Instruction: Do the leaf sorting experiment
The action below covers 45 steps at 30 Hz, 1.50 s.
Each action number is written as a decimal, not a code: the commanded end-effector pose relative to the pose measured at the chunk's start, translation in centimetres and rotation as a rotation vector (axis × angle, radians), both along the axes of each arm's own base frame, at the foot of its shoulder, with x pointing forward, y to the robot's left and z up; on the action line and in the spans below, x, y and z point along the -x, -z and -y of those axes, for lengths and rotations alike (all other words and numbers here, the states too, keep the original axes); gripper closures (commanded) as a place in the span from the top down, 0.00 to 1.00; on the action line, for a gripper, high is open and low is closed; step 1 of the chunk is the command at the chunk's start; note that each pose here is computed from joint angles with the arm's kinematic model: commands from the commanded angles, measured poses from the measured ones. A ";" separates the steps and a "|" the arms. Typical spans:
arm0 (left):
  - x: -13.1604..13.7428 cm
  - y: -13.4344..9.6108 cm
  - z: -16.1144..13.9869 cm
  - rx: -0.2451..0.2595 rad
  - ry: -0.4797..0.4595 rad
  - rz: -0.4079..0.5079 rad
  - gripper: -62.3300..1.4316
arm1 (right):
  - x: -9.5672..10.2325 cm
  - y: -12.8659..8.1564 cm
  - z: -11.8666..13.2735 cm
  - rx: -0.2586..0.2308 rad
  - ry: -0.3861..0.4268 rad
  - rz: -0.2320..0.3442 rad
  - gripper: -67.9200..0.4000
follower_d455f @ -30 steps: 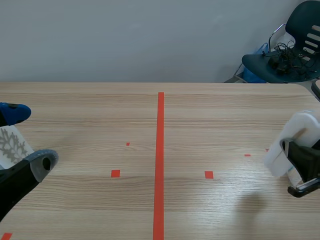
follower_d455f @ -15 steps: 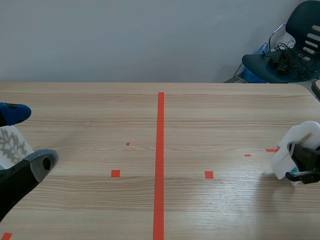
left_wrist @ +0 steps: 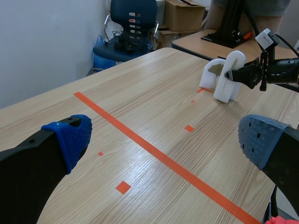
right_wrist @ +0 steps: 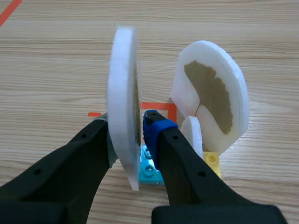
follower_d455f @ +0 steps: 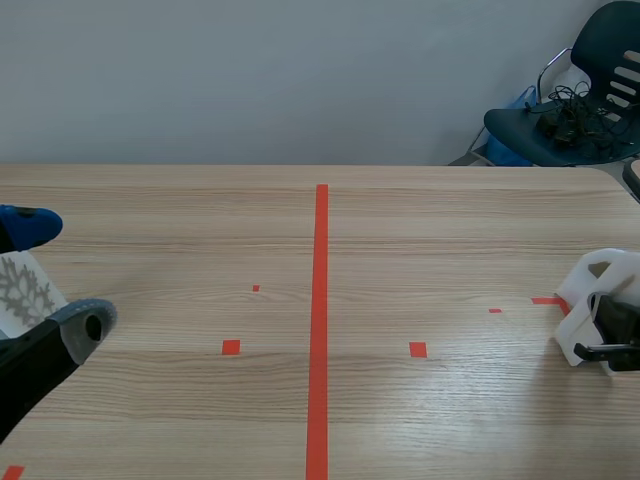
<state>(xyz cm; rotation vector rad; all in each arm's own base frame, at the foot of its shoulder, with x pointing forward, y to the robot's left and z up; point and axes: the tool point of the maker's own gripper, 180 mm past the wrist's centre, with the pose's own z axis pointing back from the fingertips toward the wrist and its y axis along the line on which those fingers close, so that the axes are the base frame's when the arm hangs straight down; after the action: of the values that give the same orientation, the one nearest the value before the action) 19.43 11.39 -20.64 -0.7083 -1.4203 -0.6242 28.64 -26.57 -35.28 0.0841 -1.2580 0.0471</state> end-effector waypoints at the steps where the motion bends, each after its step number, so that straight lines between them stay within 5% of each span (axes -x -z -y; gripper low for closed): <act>1: -0.1 -1.2 0.3 0.034 0.000 0.033 1.00 | -0.7 -1.5 0.2 0.012 -0.011 0.047 0.20; 11: -0.1 -1.2 0.3 0.034 0.000 0.033 1.00 | -1.6 -5.1 1.8 0.062 -0.005 0.152 0.27; 17: -0.1 -1.2 0.3 0.034 0.000 0.033 1.00 | -2.4 -10.1 0.9 0.105 -0.068 0.242 0.48; 22: -0.1 -1.2 0.3 0.034 0.001 0.033 1.00 | -2.7 -16.2 -1.5 0.171 -0.134 0.347 0.65; 27: -0.1 -1.2 0.3 0.035 0.001 0.033 1.00 | -1.4 -19.9 -6.2 0.258 -0.281 0.348 0.81; 31: -0.1 -1.2 0.3 0.035 0.000 0.033 1.00 | 0.4 -18.8 -9.4 0.225 -0.399 0.278 0.99; 38: -0.1 -1.2 0.3 0.034 0.001 0.033 1.00 | 3.7 -14.8 -15.2 0.040 -0.581 0.142 1.00; 45: -0.1 -1.2 0.3 0.032 0.001 0.031 1.00 | 4.6 -13.0 -17.6 0.021 -0.615 0.050 1.00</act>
<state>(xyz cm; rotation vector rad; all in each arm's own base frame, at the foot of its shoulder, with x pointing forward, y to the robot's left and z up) 19.42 11.38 -20.65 -0.7081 -1.4199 -0.6243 23.56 -8.93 -23.32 0.4586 -1.2049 0.5870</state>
